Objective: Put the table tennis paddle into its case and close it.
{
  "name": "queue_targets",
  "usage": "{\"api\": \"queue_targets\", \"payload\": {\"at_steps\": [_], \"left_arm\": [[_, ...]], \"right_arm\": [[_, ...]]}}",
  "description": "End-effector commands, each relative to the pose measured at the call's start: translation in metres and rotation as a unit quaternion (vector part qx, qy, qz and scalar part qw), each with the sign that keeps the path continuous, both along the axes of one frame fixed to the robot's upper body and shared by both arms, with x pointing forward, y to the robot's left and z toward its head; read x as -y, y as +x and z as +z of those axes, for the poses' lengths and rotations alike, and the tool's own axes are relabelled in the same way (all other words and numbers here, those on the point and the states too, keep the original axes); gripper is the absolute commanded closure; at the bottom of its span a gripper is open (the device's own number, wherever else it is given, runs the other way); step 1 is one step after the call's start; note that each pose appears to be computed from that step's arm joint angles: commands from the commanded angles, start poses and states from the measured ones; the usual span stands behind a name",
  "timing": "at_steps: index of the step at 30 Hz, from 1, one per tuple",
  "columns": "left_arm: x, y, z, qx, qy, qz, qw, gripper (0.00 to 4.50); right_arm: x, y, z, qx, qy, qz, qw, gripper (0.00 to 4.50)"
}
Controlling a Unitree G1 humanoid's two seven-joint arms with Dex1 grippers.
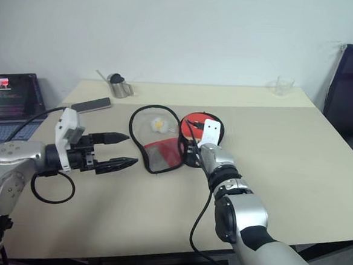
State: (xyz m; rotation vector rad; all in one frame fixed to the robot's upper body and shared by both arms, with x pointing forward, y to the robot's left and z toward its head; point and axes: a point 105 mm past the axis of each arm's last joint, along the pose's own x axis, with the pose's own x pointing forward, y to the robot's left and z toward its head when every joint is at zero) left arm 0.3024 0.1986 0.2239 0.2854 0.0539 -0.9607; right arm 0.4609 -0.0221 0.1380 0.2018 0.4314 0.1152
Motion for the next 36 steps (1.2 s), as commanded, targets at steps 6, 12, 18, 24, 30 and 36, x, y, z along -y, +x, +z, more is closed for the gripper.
{"api": "queue_targets", "payload": {"at_steps": [6,12,18,24,30,36], "left_arm": [[-0.001,-0.003,0.016,0.031,0.007,0.001,0.999,0.00],[-0.002,-0.004,0.016,0.032,0.008,0.003,0.999,0.00],[-0.002,-0.005,0.016,0.032,0.009,0.004,0.999,0.00],[-0.002,-0.005,0.015,0.032,0.008,0.005,0.999,0.00],[-0.001,-0.005,0.015,0.032,0.007,0.004,0.999,0.00],[0.001,-0.004,0.014,0.031,0.005,0.000,0.999,0.00]], "right_arm": [[-0.001,0.003,0.012,0.014,-0.012,-0.002,1.000,0.04],[-0.005,0.001,0.008,0.012,-0.019,0.003,1.000,0.42],[-0.005,0.001,0.009,0.015,-0.020,0.003,1.000,2.40],[-0.003,0.002,0.010,0.019,-0.023,0.002,1.000,3.43],[0.006,0.007,0.019,0.036,-0.010,-0.028,0.999,3.43],[0.014,0.009,0.023,0.046,-0.020,-0.047,0.998,3.43]]}}
